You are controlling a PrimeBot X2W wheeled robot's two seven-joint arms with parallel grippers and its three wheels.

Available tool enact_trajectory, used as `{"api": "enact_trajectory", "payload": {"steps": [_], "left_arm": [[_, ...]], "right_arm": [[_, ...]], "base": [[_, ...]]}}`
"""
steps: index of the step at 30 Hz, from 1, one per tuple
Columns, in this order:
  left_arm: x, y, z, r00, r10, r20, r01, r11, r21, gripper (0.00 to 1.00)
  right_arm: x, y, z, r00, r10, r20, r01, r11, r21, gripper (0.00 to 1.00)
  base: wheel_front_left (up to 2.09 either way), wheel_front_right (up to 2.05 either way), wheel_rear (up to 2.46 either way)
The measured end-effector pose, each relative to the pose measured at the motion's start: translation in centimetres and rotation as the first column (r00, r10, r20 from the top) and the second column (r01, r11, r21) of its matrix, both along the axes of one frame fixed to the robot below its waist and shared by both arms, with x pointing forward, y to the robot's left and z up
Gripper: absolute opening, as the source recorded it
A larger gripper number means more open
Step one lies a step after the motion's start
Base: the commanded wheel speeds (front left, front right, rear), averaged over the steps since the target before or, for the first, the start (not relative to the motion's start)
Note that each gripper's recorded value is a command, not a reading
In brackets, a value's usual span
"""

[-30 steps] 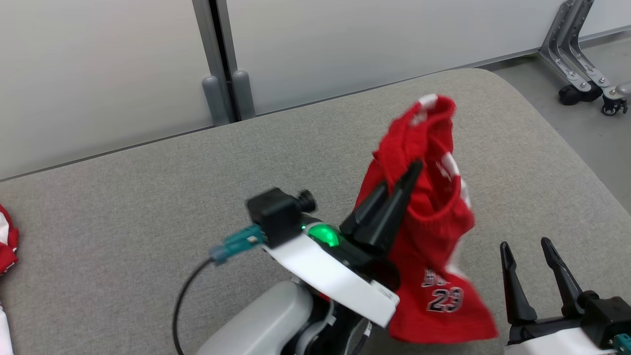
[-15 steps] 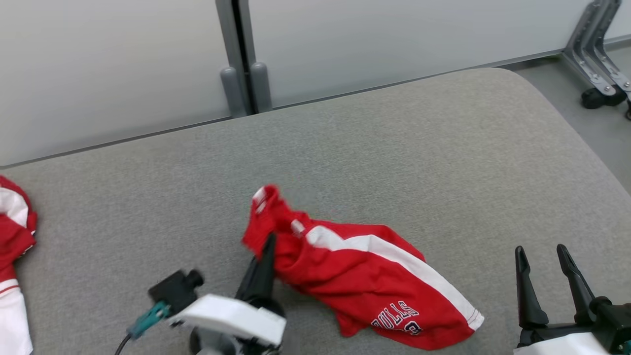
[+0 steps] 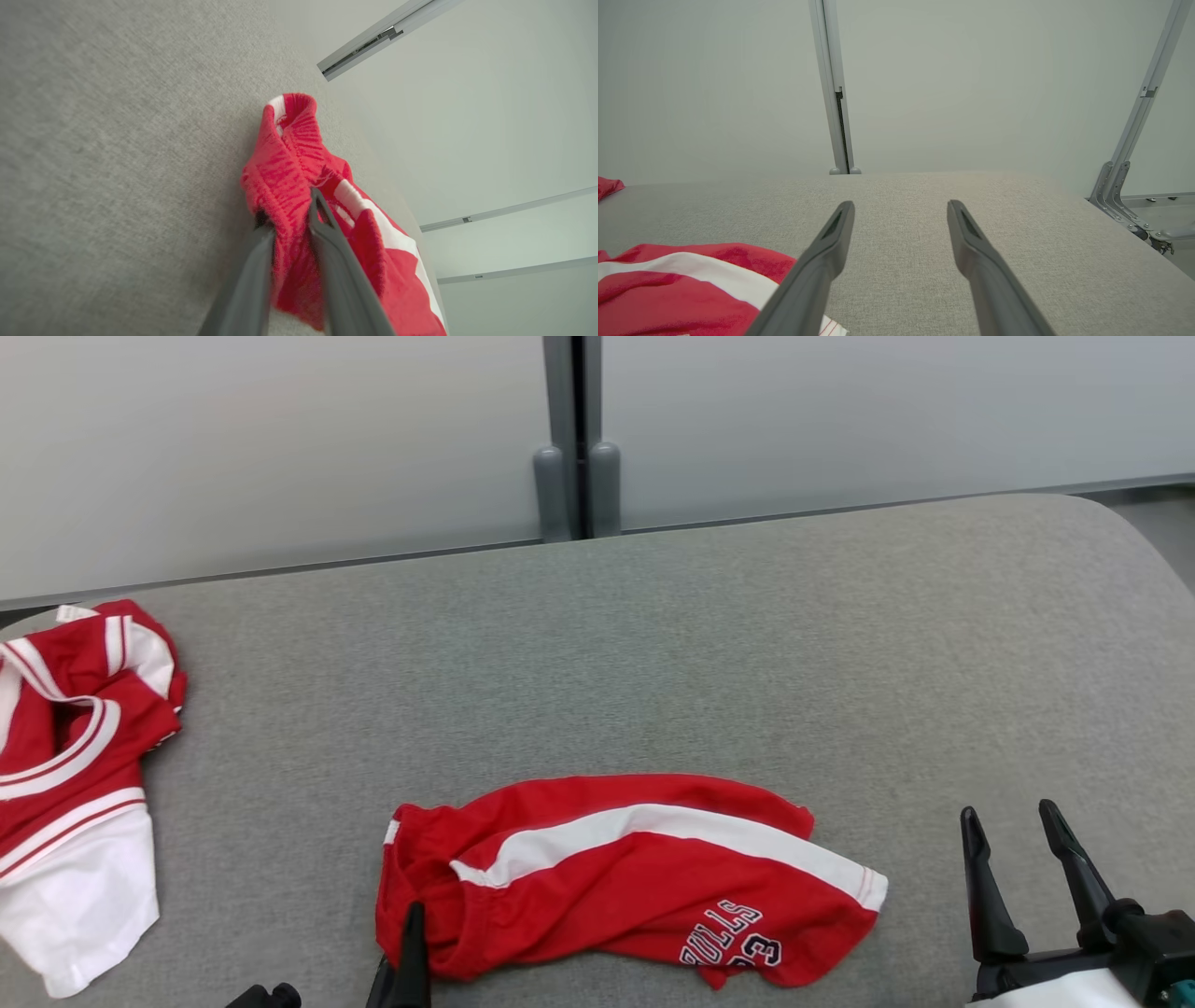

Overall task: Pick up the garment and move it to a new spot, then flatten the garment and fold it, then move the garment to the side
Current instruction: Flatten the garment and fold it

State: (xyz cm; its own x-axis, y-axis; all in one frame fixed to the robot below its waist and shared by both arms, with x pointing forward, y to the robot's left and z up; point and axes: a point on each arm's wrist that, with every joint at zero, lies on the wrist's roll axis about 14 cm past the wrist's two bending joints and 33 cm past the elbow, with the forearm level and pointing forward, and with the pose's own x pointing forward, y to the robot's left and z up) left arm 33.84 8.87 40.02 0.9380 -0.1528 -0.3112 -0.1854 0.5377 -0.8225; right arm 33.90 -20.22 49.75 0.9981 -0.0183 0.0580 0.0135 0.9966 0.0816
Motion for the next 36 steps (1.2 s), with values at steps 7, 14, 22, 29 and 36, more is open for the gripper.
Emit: {"api": "enact_trajectory", "payload": {"steps": [7,14,22,29,36], "left_arm": [[0.1,4.3,1.3,0.994,0.080,0.069,-0.091,0.981,0.169,1.00],[-0.7,4.1,3.6,0.985,-0.019,0.170,-0.047,0.925,0.377,1.00],[1.1,-1.7,3.1,0.943,-0.330,0.029,0.271,0.819,0.505,1.00],[1.5,-3.2,1.5,0.888,-0.440,-0.129,0.434,0.714,0.549,1.00],[1.5,-5.0,2.4,0.847,-0.524,-0.091,0.486,0.691,0.536,0.00]], "right_arm": [[0.6,1.4,0.3,0.999,0.047,0.011,-0.047,0.999,-0.005,1.00],[0.2,1.4,0.8,0.999,0.047,0.028,-0.047,0.999,-0.006,1.00],[-0.6,1.1,0.7,0.999,0.033,0.026,-0.033,0.999,0.007,1.00],[-1.7,-0.6,0.7,0.999,-0.026,0.024,0.026,1.000,0.014,1.00],[-2.1,-1.1,0.2,0.999,-0.045,0.010,0.045,0.999,0.021,1.00]], "base": [[0.00,0.00,0.00],[0.00,0.00,0.00],[0.00,0.00,0.00],[0.00,0.00,0.00],[0.00,0.00,0.00]]}}
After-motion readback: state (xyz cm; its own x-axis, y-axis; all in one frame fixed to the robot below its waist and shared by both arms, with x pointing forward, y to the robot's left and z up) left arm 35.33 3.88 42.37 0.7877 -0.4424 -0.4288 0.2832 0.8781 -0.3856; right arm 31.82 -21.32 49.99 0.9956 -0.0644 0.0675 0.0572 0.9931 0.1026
